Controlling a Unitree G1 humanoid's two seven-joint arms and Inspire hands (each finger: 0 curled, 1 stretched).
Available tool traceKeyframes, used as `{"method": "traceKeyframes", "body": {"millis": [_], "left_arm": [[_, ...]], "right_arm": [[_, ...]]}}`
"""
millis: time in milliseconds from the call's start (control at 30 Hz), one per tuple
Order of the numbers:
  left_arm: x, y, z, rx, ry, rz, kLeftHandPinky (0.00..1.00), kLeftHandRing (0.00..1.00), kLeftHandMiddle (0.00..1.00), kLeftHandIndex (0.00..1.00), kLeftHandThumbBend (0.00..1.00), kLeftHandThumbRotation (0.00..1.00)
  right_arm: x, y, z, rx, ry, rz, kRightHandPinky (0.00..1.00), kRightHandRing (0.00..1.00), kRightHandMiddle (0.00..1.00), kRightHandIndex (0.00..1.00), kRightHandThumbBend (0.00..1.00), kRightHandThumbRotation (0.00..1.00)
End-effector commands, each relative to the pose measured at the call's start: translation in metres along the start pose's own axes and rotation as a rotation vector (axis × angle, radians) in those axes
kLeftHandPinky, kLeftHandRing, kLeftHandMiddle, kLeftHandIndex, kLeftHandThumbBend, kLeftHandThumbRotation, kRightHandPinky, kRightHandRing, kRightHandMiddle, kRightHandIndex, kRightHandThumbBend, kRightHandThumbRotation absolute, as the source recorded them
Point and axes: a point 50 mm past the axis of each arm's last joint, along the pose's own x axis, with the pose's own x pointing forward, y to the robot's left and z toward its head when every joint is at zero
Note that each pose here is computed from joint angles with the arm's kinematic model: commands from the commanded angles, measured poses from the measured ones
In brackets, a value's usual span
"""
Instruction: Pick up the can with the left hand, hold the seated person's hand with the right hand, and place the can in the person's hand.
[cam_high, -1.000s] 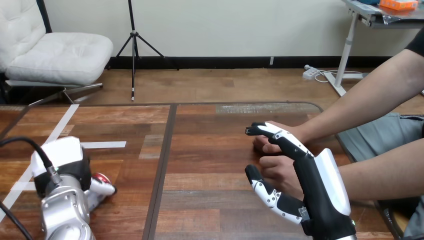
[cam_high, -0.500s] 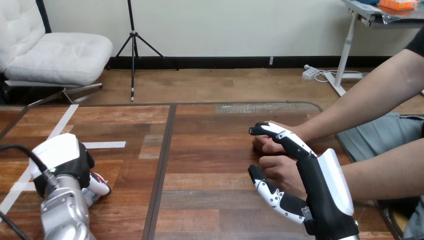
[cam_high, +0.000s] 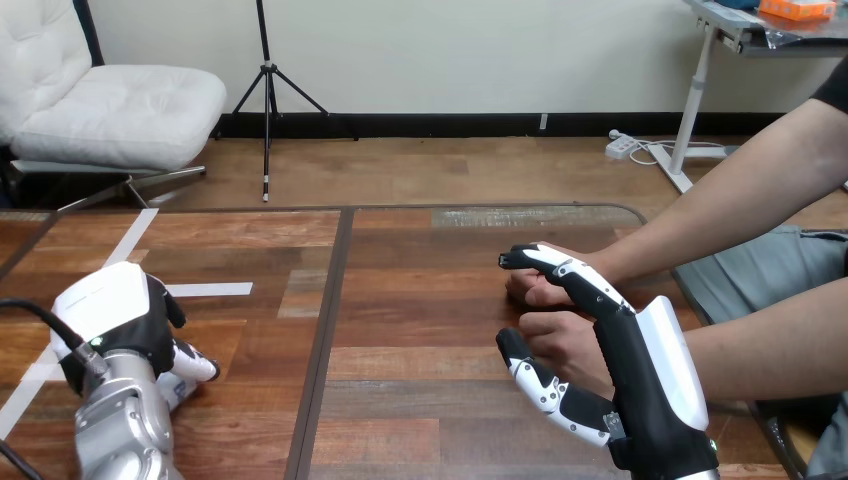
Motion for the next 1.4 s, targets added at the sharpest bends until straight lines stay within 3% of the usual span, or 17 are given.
{"method": "traceKeyframes", "body": {"millis": [0,1367], "left_arm": [[0.004,0.0132,0.0051,-0.024,-0.023,0.066,0.4,0.48,0.54,0.56,0.8,0.0],[0.0023,0.0105,0.0045,-0.028,-0.051,0.061,0.41,0.48,0.54,0.56,0.81,0.0]], "right_arm": [[0.0126,-0.0111,0.0109,-0.028,-0.089,-0.04,0.8,0.84,0.82,0.74,0.4,0.05],[0.0127,-0.0128,0.0121,-0.018,-0.078,-0.037,0.84,0.85,0.82,0.75,0.42,0.04]]}}
